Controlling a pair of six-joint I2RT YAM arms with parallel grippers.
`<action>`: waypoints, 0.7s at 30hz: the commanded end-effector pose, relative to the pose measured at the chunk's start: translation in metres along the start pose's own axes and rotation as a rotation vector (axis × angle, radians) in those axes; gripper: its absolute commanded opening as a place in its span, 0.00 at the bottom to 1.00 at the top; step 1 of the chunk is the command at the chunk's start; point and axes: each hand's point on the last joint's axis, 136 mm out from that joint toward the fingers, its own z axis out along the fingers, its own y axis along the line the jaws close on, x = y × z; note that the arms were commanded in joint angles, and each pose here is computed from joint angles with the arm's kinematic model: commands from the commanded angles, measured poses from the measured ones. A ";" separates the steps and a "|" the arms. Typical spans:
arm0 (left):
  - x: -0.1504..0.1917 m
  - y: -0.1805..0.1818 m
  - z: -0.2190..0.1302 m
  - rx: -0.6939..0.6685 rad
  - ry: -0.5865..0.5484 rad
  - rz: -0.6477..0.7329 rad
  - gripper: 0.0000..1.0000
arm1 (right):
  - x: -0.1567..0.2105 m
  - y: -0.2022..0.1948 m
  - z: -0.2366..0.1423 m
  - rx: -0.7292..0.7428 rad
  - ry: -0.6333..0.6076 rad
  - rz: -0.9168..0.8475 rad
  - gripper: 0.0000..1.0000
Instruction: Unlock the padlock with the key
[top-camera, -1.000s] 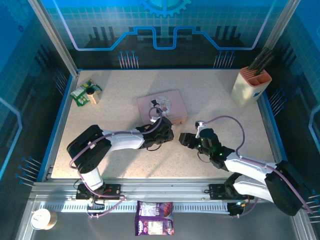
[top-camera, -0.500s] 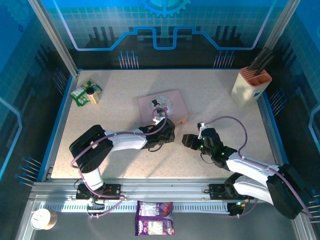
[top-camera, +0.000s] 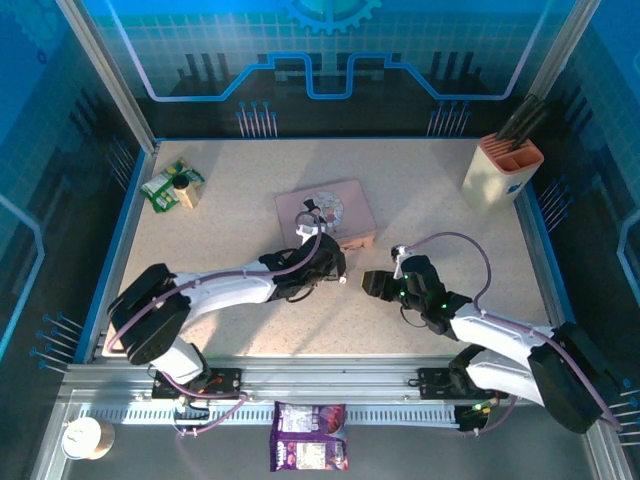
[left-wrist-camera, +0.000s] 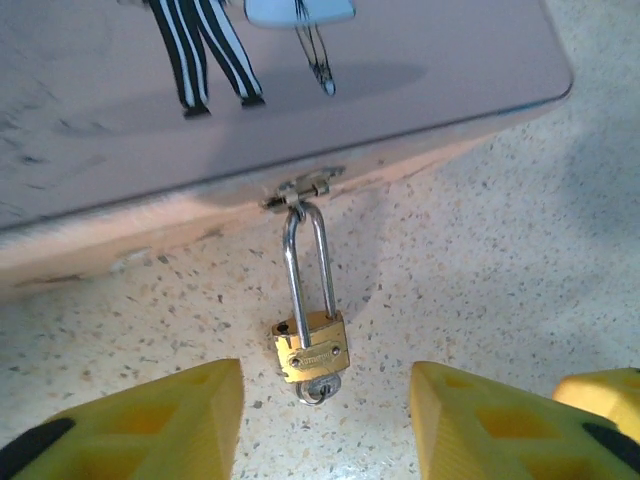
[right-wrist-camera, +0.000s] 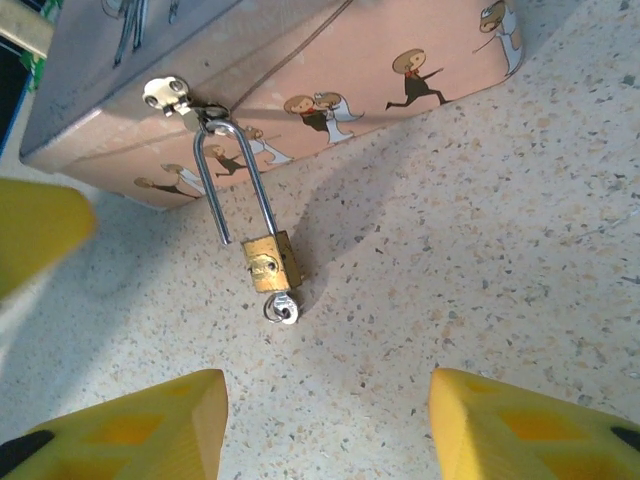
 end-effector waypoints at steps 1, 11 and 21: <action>-0.015 0.020 -0.019 -0.078 -0.054 0.082 0.53 | -0.012 0.015 0.006 -0.047 -0.003 -0.054 0.56; -0.068 0.101 -0.035 -0.203 -0.073 0.024 0.71 | -0.016 0.025 0.043 -0.116 0.116 -0.023 0.55; -0.072 0.123 -0.009 -0.144 -0.010 -0.079 0.78 | -0.020 0.026 0.066 -0.165 0.195 0.029 0.52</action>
